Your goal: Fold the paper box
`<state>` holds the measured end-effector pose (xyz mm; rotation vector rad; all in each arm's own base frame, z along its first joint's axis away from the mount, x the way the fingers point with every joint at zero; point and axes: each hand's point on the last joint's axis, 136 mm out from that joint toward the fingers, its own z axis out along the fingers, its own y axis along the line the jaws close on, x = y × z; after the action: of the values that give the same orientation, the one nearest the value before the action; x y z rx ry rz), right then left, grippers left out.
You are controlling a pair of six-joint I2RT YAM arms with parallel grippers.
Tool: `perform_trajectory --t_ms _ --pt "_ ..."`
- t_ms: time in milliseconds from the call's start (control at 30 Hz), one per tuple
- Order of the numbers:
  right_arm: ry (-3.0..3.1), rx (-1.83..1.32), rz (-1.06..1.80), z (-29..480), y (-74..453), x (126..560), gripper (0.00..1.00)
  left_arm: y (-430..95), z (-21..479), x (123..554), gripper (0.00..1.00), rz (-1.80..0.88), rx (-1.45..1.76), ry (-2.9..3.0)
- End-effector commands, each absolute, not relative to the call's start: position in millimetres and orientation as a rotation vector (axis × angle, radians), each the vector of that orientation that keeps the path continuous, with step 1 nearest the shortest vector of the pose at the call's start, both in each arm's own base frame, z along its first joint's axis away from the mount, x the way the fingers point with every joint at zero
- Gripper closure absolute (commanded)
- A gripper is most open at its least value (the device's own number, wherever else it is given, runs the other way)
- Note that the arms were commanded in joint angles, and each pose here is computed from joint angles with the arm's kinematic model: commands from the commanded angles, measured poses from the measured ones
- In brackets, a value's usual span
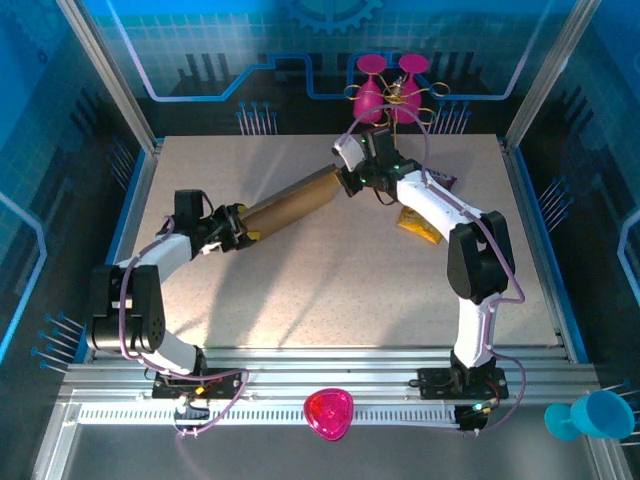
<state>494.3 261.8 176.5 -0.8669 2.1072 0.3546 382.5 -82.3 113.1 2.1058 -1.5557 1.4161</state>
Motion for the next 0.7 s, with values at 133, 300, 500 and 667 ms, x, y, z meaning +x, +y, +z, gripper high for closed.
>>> perform_trajectory --t_ms 133,300,500,667 --pt "2.242 -0.865 0.404 139 261 470 1.0 -79 110 387 0.49 1.365 2.168 -1.32" --pt "2.254 -0.875 0.427 139 264 468 1.0 -78 108 389 0.5 1.361 2.171 -1.316" --pt "2.24 -0.844 0.447 153 264 467 0.84 -77 105 389 0.54 1.351 2.179 -1.31" --pt "2.215 -0.787 0.473 172 264 465 0.68 -76 105 391 0.57 1.353 2.182 -1.309"
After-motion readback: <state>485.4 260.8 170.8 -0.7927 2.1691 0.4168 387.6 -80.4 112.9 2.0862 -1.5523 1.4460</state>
